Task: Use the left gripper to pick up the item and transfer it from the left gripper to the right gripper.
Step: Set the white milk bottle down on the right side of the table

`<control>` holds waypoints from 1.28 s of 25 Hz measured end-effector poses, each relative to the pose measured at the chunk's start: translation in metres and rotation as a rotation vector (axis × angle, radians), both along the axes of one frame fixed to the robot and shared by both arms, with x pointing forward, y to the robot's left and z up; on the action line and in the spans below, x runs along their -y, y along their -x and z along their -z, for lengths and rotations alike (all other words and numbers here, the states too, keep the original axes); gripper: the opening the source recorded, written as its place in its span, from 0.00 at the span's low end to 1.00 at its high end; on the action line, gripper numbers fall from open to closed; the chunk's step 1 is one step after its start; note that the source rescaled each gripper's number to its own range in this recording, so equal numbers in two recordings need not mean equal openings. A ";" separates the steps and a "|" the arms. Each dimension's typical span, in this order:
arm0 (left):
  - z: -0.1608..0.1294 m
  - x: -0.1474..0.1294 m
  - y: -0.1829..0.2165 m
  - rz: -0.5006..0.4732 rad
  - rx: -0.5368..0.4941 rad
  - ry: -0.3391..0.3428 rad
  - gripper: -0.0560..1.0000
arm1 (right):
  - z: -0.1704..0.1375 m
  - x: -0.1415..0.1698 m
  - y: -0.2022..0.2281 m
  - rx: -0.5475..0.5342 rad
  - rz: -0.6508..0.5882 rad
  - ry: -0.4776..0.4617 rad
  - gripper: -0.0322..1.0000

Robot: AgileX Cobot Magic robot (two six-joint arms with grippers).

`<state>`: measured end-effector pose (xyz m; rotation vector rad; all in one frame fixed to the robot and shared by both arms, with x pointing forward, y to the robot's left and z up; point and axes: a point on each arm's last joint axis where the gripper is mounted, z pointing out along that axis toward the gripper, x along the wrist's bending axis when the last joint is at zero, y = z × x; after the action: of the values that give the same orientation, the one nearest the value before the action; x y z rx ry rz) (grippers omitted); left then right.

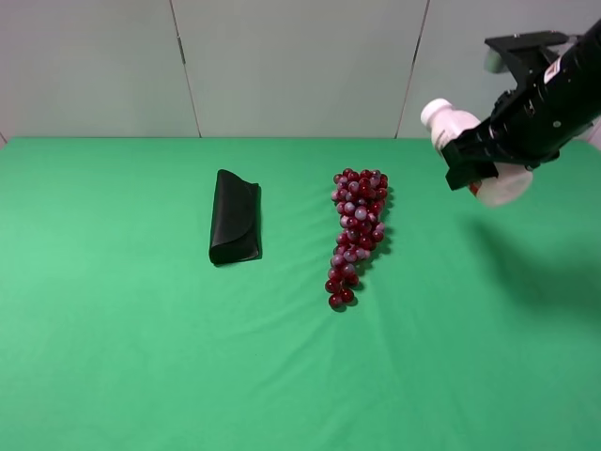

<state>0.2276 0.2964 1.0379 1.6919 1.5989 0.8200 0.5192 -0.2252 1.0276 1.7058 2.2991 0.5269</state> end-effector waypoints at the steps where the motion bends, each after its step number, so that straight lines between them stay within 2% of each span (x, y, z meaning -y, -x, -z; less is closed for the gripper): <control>1: 0.000 0.000 0.000 0.000 0.000 0.000 0.93 | 0.006 0.003 0.000 -0.014 0.008 0.004 0.03; 18: 0.000 0.000 0.000 0.000 0.001 0.000 0.93 | 0.078 0.008 0.005 -0.165 0.026 0.045 0.03; 32: 0.000 0.000 0.000 -0.001 0.002 -0.001 0.93 | 0.114 0.009 0.005 -0.254 0.040 0.074 0.03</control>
<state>0.2277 0.2965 1.0380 1.6907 1.5980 0.8224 0.5141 -0.2337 0.9134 1.8722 2.4120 0.2249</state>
